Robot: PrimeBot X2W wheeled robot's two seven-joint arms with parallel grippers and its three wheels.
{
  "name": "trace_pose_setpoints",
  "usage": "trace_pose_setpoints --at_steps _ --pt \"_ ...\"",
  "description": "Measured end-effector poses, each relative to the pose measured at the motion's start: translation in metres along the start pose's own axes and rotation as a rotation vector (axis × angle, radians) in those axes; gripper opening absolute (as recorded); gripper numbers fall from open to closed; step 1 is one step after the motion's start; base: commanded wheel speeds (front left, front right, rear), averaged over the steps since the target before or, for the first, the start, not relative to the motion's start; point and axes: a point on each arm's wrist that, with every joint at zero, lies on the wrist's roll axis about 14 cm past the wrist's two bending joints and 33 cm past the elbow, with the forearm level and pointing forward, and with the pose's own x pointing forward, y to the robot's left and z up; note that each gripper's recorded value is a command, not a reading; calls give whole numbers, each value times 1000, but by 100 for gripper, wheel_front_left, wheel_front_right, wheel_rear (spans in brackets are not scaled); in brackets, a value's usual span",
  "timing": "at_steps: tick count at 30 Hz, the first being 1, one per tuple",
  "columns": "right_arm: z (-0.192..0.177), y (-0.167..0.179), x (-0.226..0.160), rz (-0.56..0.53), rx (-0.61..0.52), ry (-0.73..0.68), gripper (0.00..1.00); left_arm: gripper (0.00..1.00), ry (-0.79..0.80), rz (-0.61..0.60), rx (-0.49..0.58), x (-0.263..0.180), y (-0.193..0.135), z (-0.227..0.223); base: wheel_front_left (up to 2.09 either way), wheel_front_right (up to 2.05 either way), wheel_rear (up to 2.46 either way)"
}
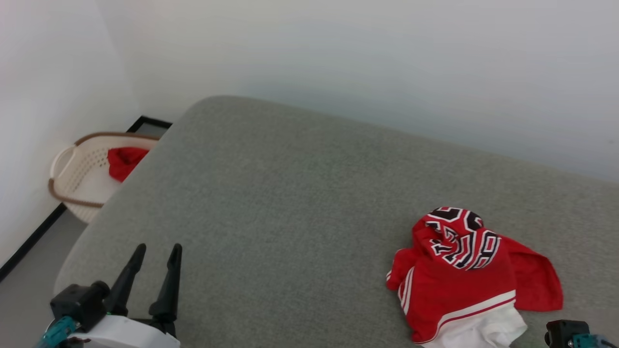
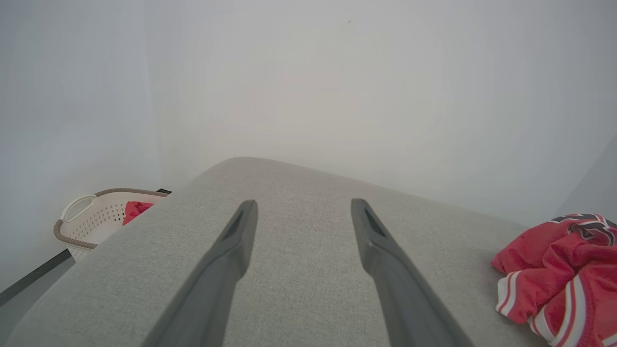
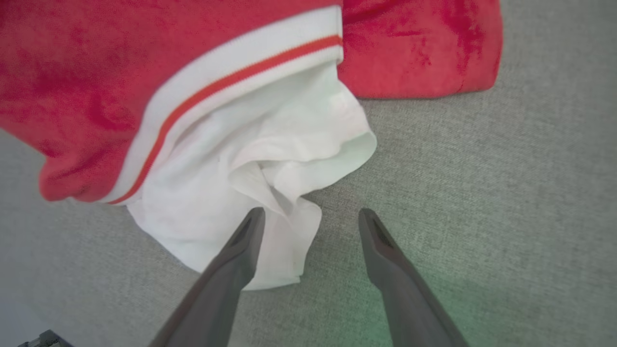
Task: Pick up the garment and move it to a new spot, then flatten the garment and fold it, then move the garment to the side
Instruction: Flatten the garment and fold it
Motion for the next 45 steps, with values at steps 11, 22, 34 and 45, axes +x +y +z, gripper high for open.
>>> trace_pose_setpoints --at_steps 11,22,34,45 --pt "-10 3 29 20 -2 151 0 100 29 48 13 0 11 -8 0 0 0" --pt "18 -8 23 -23 -16 88 0 100 30 27 7 9 6 -12 0 0 0" --pt "66 -74 -34 -242 -34 -49 0 100 19 -78 -19 25 -26 -15 0 0 0" --pt "79 -163 -91 -500 9 -120 0 100 24 -172 -37 36 -58 -20 0 0 0"
